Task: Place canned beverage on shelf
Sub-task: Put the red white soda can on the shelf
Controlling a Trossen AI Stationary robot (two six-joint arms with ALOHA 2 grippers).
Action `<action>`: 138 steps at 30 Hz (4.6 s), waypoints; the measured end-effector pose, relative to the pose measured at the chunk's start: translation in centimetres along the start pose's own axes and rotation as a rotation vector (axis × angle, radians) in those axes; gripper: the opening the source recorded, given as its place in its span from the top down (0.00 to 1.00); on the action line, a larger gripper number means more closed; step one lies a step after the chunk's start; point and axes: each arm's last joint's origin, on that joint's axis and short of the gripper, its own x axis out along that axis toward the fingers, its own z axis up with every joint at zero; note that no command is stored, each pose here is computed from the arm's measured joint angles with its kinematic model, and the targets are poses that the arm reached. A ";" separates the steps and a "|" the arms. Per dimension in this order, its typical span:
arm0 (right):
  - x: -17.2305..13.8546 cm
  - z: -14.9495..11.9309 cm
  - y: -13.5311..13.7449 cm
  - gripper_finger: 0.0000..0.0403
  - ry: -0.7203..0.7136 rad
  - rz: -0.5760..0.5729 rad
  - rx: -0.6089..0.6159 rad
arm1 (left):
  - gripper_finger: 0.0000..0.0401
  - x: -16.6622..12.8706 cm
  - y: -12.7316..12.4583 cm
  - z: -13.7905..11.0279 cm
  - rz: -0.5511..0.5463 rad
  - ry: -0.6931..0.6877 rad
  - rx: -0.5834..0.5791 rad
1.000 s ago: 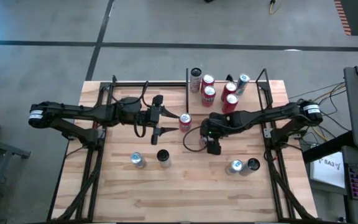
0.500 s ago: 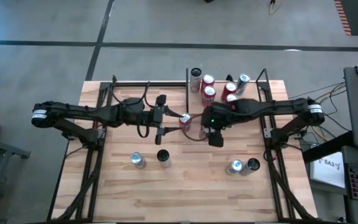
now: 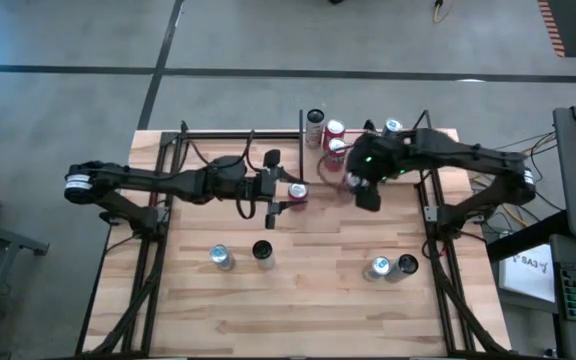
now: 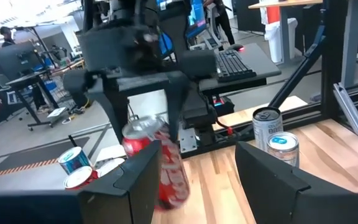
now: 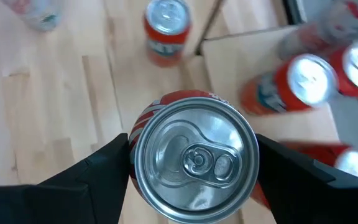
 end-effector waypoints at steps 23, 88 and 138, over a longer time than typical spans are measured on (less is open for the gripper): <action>-5.5 -5.9 -5.0 0.29 0.037 -0.173 0.295 | 0.53 -0.1 0.7 -0.1 0.019 0.008 0.014; 3.4 -15.7 -9.4 0.29 0.145 -0.330 0.635 | 0.53 -0.2 0.8 -0.4 0.017 0.037 0.037; 4.8 -14.8 -10.9 0.19 0.131 -0.368 0.588 | 0.53 -0.2 0.8 -0.4 0.018 0.037 0.042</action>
